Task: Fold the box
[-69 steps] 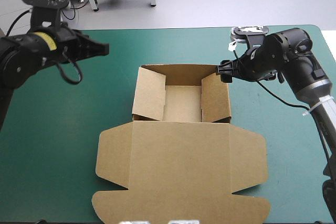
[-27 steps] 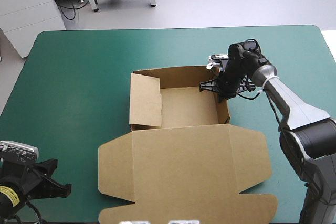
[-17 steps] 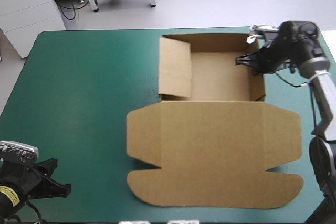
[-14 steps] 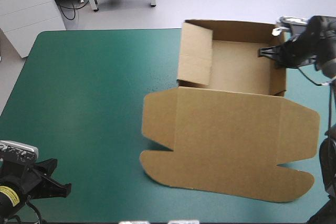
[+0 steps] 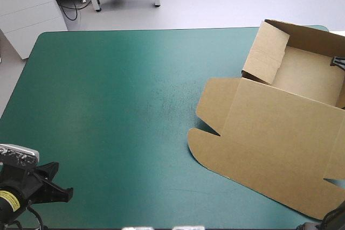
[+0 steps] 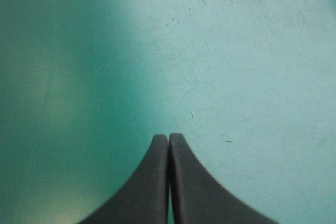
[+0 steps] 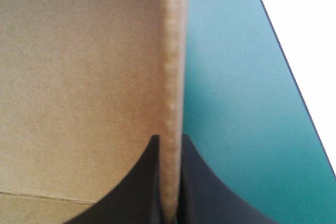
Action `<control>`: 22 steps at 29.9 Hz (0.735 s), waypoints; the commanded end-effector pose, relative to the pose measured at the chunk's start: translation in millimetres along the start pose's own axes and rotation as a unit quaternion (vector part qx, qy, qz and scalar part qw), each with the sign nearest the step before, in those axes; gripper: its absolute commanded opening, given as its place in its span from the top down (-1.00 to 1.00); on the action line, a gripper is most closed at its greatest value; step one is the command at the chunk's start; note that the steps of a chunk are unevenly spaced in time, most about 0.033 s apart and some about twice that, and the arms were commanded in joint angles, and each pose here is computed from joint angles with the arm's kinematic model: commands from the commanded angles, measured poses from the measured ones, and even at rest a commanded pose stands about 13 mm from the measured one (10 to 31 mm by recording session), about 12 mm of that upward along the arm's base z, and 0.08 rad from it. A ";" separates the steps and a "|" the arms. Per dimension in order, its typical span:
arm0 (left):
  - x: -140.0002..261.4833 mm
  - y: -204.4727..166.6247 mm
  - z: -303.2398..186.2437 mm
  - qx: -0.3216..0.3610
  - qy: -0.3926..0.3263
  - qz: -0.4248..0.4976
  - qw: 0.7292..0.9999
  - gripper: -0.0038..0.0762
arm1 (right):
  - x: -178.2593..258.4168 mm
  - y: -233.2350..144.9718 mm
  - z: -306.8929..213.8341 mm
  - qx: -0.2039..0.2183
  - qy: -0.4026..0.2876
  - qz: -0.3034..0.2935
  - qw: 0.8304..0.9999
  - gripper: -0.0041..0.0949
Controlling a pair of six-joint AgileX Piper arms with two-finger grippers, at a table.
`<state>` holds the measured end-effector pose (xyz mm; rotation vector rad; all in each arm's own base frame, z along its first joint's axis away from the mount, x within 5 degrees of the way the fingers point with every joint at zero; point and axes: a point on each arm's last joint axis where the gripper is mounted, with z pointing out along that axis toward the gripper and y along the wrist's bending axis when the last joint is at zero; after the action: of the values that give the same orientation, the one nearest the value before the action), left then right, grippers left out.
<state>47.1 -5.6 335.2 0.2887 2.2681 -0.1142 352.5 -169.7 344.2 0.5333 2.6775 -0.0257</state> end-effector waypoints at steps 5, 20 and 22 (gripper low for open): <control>-10.7 0.0 -3.7 0.001 -0.040 0.005 0.999 0.98 | -6.7 -8.9 -1.9 0.013 -0.018 -0.016 1.000 0.82; -10.6 0.3 -3.7 0.000 -0.039 0.006 0.999 0.98 | -6.4 -11.1 -8.3 0.029 -0.015 -0.013 0.999 -0.54; -10.6 0.3 -3.7 0.000 -0.039 0.006 0.999 0.98 | -3.6 -8.2 -28.0 0.026 -0.038 -0.012 0.999 -0.54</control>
<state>47.4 -5.0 335.3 0.2884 2.2659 -0.1047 365.3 -185.6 313.0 0.5310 2.7566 -0.0662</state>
